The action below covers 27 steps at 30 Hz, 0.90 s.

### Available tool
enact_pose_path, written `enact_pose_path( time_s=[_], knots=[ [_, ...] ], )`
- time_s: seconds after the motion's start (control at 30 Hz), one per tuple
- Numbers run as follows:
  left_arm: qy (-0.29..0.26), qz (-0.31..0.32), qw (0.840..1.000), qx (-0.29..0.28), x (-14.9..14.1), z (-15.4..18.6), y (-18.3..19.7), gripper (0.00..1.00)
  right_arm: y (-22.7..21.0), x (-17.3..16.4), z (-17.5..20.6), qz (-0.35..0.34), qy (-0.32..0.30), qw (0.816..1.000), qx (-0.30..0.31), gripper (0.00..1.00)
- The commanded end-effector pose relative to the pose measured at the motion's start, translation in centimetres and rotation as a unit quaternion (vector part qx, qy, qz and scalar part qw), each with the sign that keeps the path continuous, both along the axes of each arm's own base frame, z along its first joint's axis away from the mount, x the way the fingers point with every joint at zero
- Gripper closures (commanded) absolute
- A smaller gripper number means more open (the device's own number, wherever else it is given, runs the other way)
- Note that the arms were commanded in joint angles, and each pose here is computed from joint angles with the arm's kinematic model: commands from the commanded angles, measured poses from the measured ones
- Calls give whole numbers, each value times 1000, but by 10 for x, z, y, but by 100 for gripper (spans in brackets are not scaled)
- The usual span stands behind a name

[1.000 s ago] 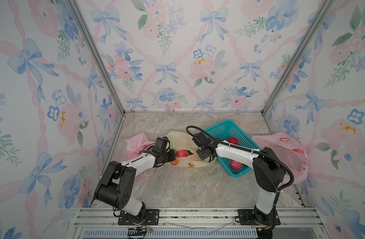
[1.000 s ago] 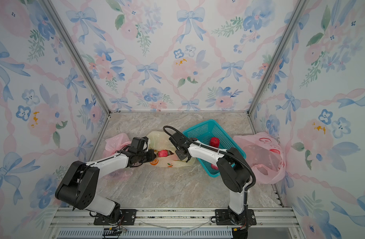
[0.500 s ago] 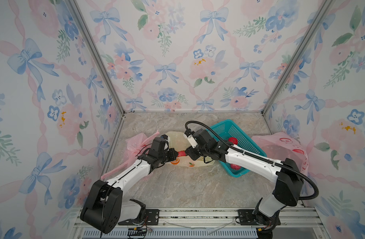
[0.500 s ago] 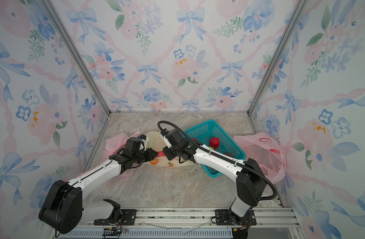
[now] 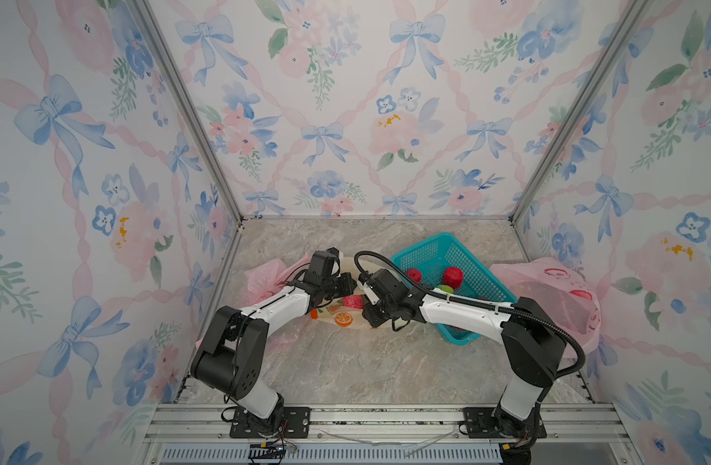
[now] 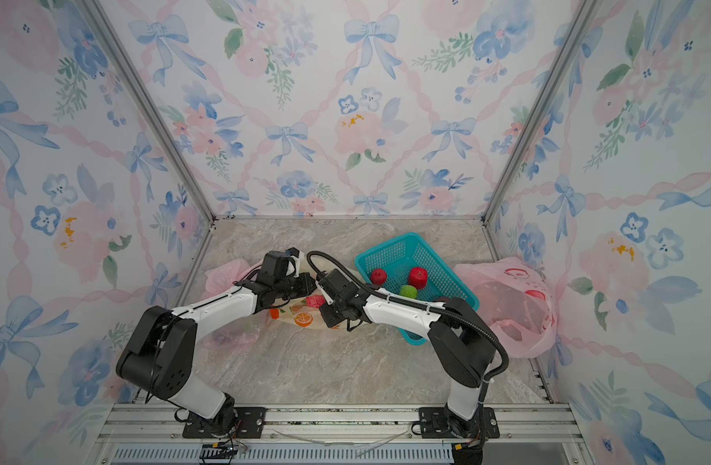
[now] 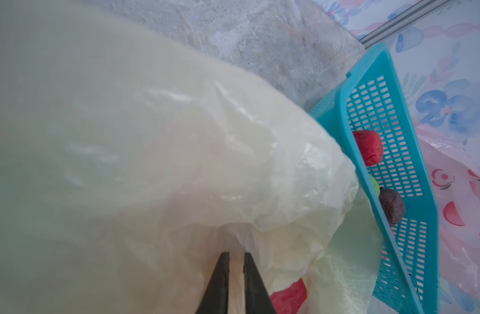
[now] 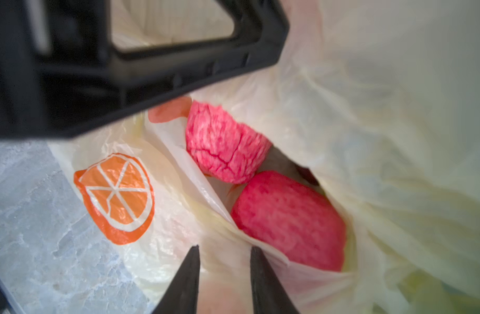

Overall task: Untie the knot of a plastic bag & take out the apple
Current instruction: Untie the plastic bag at the center of the board.

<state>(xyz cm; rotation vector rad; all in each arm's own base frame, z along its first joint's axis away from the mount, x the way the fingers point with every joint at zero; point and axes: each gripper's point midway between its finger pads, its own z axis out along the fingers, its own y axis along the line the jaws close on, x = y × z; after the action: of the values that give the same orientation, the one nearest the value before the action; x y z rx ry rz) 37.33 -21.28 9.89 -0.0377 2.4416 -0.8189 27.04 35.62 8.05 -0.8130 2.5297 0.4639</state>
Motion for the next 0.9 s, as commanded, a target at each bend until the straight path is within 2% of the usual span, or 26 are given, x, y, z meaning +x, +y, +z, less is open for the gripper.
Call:
enact_pose_path(
  time_s=[0.0,0.23,0.5,0.7,0.87],
  knots=[
    [-26,6,1000,7,21,0,4,86,-14,-25,-25,-1,38,999,-31,67],
    [-52,54,997,31,52,2,30,87,-38,-45,-63,-17,81,994,-72,68],
    [-43,96,993,59,67,-29,59,87,-58,-59,-80,-24,103,989,-99,68],
    [-37,89,994,52,64,-41,56,89,-55,-56,-62,-11,86,993,-81,67],
    [-72,61,995,38,57,-6,38,86,-34,-48,-14,16,48,999,-16,53]
  ],
)
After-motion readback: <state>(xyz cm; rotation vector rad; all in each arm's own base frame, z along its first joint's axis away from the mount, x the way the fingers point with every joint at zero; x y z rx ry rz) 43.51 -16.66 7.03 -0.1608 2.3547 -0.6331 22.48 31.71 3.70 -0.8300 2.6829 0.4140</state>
